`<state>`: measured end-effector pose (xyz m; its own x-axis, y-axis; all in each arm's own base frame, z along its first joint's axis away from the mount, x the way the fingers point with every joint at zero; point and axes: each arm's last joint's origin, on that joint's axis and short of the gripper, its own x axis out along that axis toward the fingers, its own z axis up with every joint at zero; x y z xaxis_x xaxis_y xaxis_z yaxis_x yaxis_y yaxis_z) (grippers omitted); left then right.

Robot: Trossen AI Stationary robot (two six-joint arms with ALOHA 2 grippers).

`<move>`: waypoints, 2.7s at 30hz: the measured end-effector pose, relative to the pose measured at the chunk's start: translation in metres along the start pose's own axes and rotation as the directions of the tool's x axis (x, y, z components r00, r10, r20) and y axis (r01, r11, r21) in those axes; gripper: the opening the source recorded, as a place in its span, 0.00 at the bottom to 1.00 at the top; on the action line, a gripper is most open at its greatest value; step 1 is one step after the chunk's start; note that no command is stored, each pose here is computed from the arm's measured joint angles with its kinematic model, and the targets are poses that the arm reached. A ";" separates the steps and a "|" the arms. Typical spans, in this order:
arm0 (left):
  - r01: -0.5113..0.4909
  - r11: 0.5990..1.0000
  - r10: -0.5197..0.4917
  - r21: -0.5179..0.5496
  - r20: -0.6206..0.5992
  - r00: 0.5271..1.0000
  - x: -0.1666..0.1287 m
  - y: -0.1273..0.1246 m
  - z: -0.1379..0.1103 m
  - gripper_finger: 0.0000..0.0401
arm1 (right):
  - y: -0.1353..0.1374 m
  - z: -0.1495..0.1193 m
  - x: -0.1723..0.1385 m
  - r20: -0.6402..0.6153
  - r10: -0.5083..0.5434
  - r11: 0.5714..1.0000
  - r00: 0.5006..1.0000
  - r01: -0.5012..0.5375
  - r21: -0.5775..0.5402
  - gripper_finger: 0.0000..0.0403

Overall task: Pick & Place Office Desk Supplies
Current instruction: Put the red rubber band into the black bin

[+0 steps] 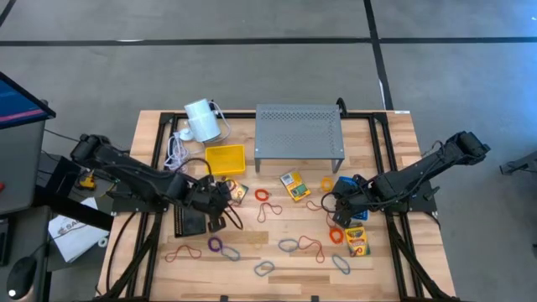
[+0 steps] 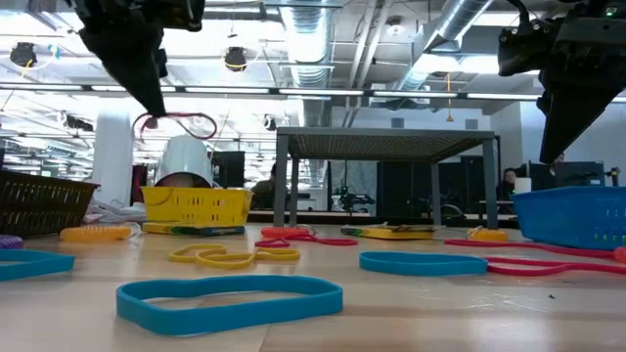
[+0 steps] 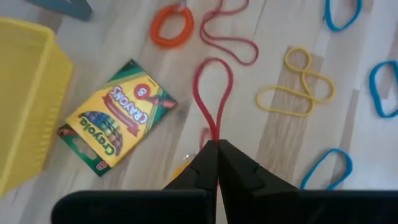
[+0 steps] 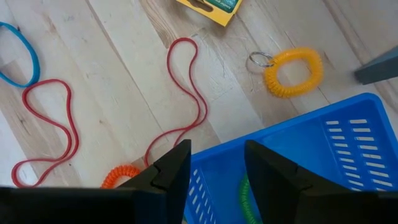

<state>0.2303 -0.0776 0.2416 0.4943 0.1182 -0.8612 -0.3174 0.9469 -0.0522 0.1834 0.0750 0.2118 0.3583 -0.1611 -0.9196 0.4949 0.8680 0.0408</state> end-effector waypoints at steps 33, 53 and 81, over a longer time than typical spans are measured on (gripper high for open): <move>-0.045 0.946 -0.012 -0.322 -0.172 0.985 -0.089 0.047 -0.065 0.00 | -0.003 0.003 0.001 0.001 -0.013 1.000 1.000 0.013 0.022 0.37; -0.170 0.960 0.098 -0.221 -0.303 0.948 -0.056 0.017 -0.068 0.00 | -0.003 0.003 0.001 -0.005 -0.004 0.999 1.000 0.005 0.042 0.37; -0.113 0.964 0.024 -0.241 -0.345 0.938 -0.005 0.019 -0.100 0.00 | 0.000 0.000 0.000 -0.005 0.005 0.999 1.000 -0.005 0.045 0.37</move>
<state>0.1406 -0.0900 0.1939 0.1768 0.0301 -0.9838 -0.5572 0.8270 -0.0749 0.1832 0.0752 0.2120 0.3569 -0.1542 -0.9213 0.5282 0.8468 0.0629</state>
